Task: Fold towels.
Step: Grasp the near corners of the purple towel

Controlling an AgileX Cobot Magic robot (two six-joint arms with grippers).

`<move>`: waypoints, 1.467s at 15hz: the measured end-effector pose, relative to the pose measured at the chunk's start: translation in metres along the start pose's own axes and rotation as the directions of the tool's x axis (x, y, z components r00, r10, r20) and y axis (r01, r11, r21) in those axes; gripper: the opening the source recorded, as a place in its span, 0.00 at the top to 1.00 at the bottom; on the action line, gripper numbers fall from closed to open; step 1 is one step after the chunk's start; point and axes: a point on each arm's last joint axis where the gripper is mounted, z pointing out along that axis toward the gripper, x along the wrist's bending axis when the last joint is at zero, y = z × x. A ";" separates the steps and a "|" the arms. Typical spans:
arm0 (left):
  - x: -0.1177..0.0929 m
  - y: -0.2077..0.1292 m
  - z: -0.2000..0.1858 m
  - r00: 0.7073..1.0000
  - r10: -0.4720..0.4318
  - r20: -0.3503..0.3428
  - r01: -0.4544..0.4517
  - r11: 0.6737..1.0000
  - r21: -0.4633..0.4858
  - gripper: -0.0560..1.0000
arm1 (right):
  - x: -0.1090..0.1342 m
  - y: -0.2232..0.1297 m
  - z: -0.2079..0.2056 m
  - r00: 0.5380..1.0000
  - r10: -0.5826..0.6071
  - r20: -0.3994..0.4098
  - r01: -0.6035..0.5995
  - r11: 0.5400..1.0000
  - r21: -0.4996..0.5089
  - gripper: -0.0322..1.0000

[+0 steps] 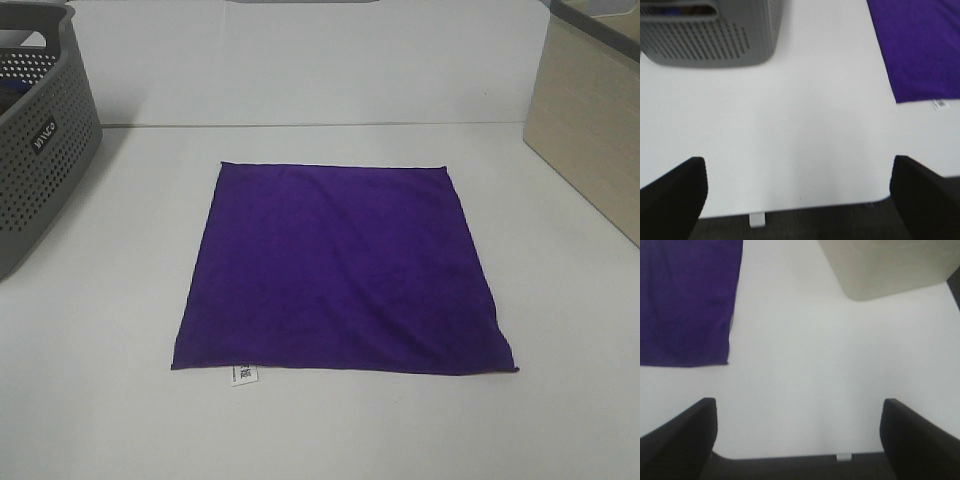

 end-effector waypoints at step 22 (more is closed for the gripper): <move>-0.042 0.043 0.308 0.896 -0.195 0.398 -0.085 0.806 0.586 0.09 | -0.003 0.058 0.267 0.888 0.298 -0.349 -0.054 0.823 0.565 0.22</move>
